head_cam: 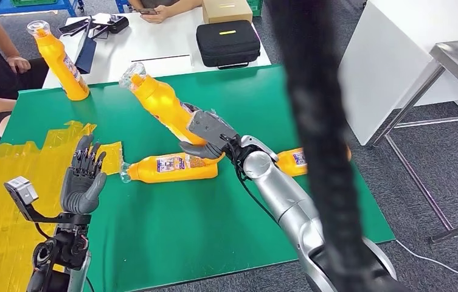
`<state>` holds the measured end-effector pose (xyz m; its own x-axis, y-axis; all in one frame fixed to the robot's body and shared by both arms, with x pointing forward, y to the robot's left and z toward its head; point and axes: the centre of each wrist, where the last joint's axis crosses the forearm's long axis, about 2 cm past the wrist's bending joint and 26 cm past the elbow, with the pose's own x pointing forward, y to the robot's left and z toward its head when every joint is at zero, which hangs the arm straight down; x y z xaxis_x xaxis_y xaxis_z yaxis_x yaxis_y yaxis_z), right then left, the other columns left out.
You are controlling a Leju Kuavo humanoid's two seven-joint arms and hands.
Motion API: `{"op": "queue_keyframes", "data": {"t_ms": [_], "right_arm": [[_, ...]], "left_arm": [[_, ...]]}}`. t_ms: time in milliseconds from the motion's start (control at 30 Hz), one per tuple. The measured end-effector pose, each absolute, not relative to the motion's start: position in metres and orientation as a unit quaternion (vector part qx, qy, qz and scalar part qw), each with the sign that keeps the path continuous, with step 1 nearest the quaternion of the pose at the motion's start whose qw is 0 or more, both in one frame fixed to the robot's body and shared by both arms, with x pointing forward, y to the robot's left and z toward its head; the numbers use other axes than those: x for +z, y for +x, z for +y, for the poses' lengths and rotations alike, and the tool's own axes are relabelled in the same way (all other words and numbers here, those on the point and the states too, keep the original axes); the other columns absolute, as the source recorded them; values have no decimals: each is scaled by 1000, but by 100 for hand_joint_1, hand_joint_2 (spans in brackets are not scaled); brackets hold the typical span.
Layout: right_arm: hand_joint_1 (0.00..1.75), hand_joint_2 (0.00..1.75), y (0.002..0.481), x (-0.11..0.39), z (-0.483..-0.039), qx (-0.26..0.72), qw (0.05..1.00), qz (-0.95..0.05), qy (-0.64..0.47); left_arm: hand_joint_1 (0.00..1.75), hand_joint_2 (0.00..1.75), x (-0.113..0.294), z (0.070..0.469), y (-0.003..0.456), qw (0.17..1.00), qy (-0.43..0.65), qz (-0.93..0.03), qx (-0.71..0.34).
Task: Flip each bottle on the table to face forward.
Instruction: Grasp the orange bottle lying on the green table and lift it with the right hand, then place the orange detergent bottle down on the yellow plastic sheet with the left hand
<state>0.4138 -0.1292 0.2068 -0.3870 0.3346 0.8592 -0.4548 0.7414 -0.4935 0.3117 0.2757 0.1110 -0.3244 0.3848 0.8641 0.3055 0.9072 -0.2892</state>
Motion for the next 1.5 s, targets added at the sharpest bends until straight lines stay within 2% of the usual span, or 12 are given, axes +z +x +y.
{"op": "queue_keyframes", "data": {"t_ms": [133, 267, 467, 867, 1500], "right_arm": [[175, 175, 422, 223, -112, 351, 564, -747, 3], [175, 175, 417, 244, -69, 349, 587, -731, -11], [175, 175, 384, 230, -17, 377, 603, -703, 23], [175, 175, 352, 186, -2, 482, 570, -665, 4], [175, 175, 326, 164, 8, 533, 532, -658, -29]], "left_arm": [[0, 175, 119, 265, 316, 528, -214, -822, 21], [0, 175, 135, 247, 328, 505, -231, -831, 19], [0, 175, 153, 235, 341, 485, -245, -839, 26], [0, 175, 141, 243, 346, 489, -275, -825, 74], [0, 175, 125, 271, 349, 530, -240, -806, 110]]}}
